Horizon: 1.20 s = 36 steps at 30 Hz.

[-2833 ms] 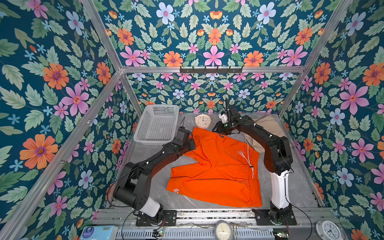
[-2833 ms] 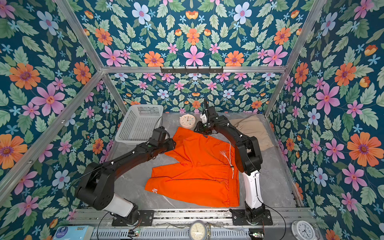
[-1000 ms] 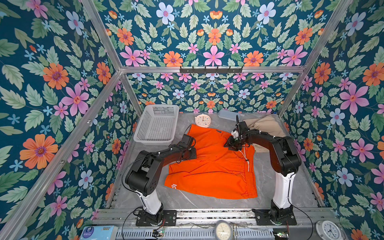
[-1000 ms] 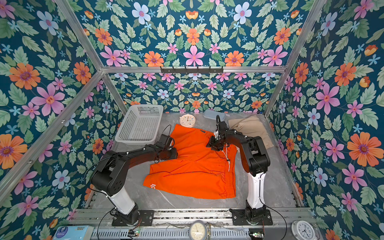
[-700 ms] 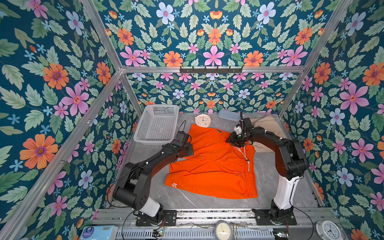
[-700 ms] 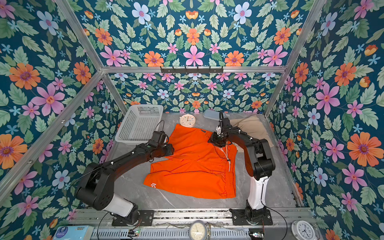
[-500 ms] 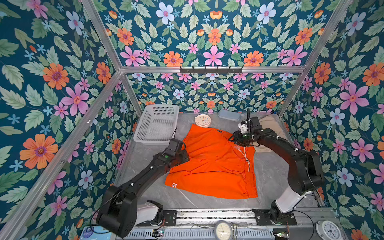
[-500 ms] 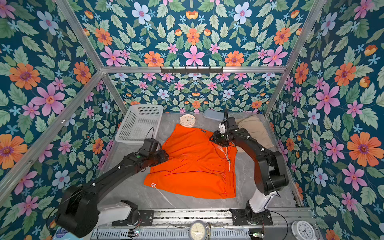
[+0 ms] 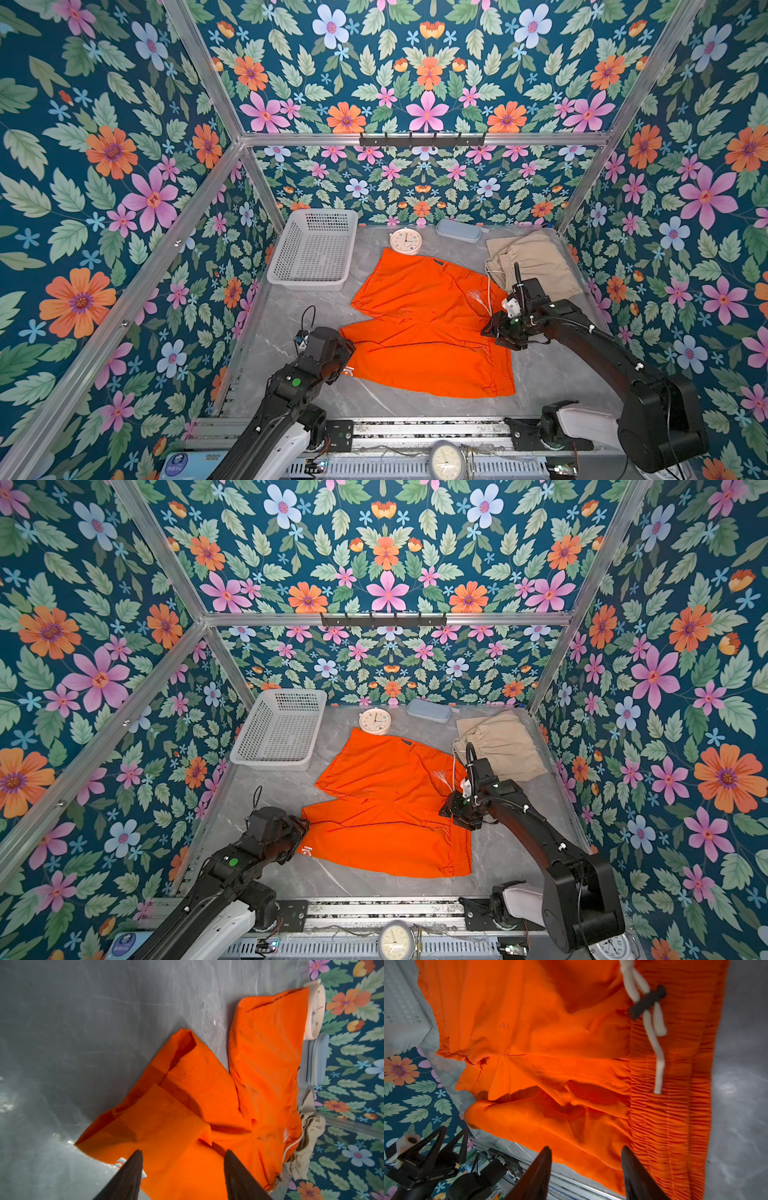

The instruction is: Fold and stack the shorts

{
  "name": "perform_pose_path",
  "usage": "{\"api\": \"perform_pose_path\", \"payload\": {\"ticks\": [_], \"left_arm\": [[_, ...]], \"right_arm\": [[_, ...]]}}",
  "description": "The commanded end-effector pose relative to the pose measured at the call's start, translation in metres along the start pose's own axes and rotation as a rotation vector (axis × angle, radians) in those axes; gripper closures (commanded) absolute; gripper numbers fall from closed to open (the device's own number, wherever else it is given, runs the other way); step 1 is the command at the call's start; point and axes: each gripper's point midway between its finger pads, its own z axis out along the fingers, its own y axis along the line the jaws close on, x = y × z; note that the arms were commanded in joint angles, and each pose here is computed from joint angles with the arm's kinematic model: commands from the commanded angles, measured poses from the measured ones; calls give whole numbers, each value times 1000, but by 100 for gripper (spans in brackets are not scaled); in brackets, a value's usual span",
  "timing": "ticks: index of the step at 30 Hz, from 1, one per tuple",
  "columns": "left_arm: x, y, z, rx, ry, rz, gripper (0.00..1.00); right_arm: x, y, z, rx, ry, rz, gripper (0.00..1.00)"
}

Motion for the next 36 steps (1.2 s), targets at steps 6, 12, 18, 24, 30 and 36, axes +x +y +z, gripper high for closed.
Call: {"api": "perform_pose_path", "payload": {"ticks": [6,12,18,24,30,36], "left_arm": [[-3,35,-8,-145,-29,-3,34],[-1,40,-12,-149,-21,12,33],[5,53,-11,-164,0,9,33],[5,59,-5,-184,-5,17,34],[2,47,10,-153,-20,25,38],[-1,39,20,-162,-30,69,40]], "right_arm": [[17,-35,-18,38,-1,168,45],[32,-52,-21,30,-26,268,40],[61,-75,-17,106,41,335,38],[69,-91,-9,147,37,343,36],[78,-81,3,64,112,352,36],[84,-80,2,54,129,343,36]]}}
